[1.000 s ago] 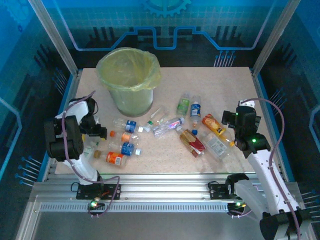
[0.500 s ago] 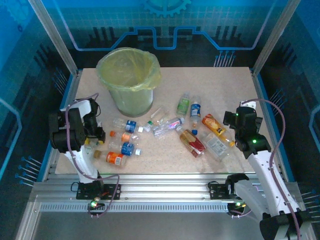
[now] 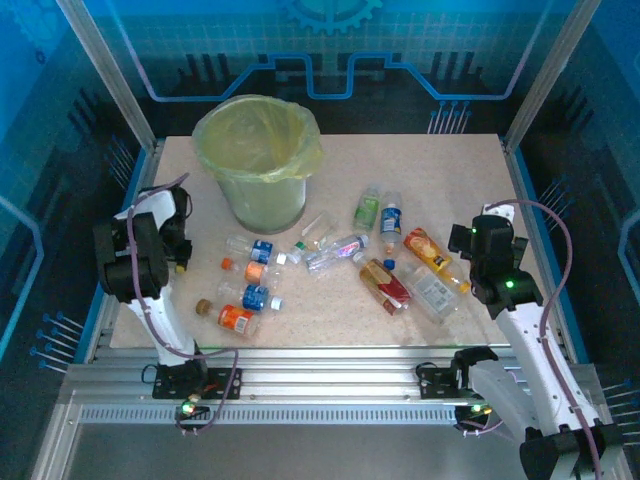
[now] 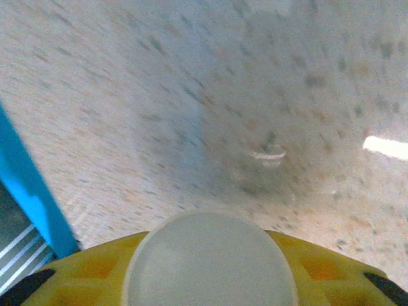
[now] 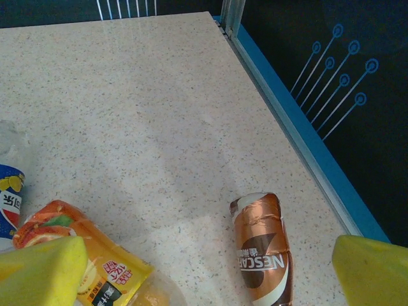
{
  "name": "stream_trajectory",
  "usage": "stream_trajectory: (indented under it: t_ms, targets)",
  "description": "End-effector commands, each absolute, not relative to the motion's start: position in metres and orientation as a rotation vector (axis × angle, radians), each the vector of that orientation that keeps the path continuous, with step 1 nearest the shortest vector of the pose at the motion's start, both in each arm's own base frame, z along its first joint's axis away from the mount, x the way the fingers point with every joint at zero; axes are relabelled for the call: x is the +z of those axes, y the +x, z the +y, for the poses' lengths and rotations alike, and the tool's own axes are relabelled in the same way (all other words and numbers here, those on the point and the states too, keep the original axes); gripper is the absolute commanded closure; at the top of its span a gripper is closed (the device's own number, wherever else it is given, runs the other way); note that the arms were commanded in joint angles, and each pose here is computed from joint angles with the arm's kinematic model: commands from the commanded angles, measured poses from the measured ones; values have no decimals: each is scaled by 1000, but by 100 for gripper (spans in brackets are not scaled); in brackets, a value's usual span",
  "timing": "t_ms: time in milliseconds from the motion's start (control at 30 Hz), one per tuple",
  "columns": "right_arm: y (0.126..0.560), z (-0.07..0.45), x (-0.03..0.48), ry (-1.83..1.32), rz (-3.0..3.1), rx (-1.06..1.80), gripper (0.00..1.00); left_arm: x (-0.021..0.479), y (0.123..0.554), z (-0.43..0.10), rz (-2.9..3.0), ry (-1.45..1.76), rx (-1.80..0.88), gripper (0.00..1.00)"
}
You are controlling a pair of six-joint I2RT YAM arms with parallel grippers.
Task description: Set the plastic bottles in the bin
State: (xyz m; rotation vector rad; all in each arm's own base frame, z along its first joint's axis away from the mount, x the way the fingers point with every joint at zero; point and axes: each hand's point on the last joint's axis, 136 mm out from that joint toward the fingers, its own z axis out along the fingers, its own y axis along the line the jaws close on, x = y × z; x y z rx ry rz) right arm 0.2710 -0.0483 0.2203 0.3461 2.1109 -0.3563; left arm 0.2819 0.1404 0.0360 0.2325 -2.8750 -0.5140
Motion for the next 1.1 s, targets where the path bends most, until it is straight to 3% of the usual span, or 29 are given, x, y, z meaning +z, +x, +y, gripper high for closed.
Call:
stream_trajectory:
  t_ms: [0,367,667,800,933,1067]
  targets:
    - [271,-45,232,362,2088,-330,0,74,304,164,-2943,322,-703,85]
    - [275,-35,235,357,2074,-243,0,195,327,178,-3210,638,-947,97]
    - [279,-30,234,366,2080,-199,0,313,331,139,-3622,929,-887,100]
    - [277,-29,238,373,2064,-184,0,371,345,97,-3966,995,-474,100]
    - [275,-26,239,368,2058,-157,0,437,360,50,-4280,957,275,100]
    - [274,-23,239,366,2062,-129,0,490,380,6,-4444,680,908,100]
